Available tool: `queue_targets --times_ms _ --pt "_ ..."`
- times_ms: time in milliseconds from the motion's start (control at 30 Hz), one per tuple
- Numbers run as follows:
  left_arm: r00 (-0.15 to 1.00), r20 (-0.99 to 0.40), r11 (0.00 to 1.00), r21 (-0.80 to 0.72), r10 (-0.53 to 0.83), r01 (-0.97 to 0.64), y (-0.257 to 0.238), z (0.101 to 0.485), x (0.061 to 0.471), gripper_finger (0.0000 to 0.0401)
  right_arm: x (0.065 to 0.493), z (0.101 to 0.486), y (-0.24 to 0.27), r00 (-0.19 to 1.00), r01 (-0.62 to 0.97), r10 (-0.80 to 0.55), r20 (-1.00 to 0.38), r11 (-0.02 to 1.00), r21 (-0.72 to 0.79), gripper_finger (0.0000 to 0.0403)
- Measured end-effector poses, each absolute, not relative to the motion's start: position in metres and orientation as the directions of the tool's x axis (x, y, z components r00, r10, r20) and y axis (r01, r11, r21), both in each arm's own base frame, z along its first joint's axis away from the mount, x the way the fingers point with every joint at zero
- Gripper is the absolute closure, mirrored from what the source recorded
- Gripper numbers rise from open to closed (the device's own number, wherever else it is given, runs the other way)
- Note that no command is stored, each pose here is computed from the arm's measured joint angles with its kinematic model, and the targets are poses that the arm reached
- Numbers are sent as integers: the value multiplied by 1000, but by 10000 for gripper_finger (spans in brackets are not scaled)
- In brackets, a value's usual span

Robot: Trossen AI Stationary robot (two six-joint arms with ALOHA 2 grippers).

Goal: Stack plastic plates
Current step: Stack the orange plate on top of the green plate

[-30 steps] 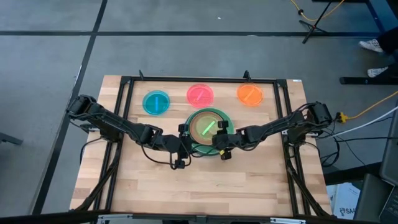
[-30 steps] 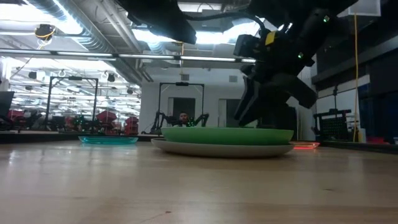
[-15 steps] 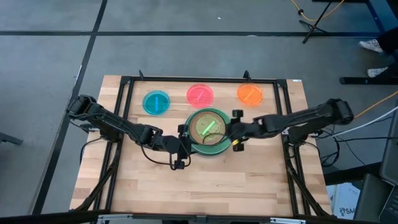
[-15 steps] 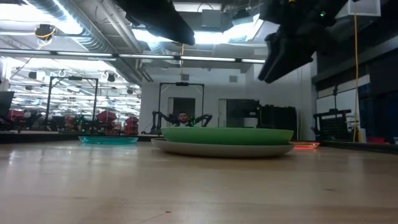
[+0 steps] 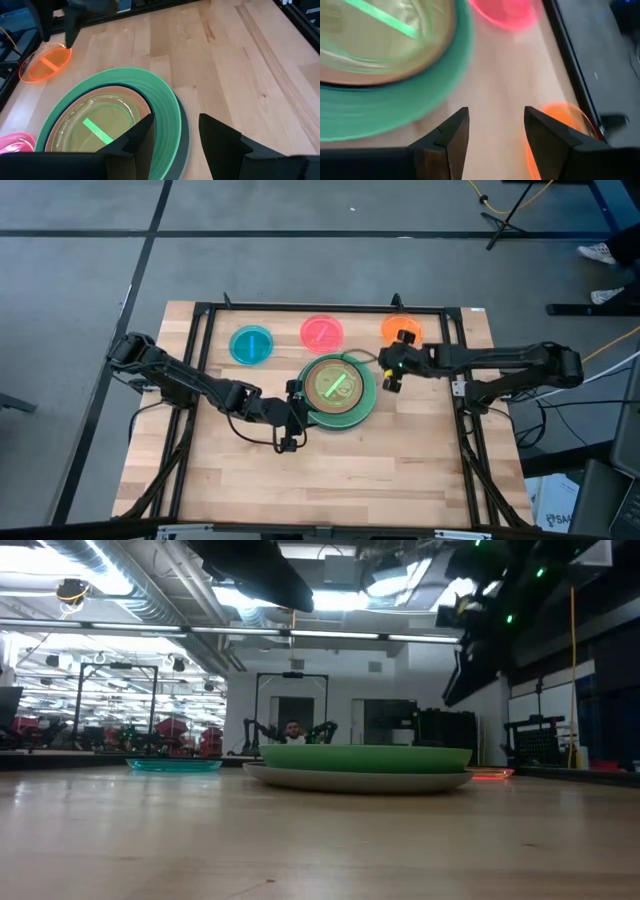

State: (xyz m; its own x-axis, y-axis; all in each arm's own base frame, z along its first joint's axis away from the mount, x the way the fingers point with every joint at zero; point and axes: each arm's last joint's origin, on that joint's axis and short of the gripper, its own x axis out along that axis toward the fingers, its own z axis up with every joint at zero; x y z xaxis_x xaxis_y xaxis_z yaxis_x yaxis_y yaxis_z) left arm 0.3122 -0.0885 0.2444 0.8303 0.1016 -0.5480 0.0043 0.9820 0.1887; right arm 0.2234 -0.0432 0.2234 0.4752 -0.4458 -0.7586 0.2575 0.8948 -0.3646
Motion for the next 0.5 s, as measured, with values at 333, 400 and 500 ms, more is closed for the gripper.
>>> queue_targets --times_ms 333,400,500 --pt "831 -546 982 189 102 4 -89 245 312 254 207 208 -93 376 472 -550 -746 806 -356 220" --pt "831 -546 982 189 102 4 -89 245 312 254 205 205 -100 371 493 -552 -746 799 -346 220" --pt "832 -546 982 189 102 4 -89 245 312 254 204 198 -110 358 523 -521 -775 800 -296 220"
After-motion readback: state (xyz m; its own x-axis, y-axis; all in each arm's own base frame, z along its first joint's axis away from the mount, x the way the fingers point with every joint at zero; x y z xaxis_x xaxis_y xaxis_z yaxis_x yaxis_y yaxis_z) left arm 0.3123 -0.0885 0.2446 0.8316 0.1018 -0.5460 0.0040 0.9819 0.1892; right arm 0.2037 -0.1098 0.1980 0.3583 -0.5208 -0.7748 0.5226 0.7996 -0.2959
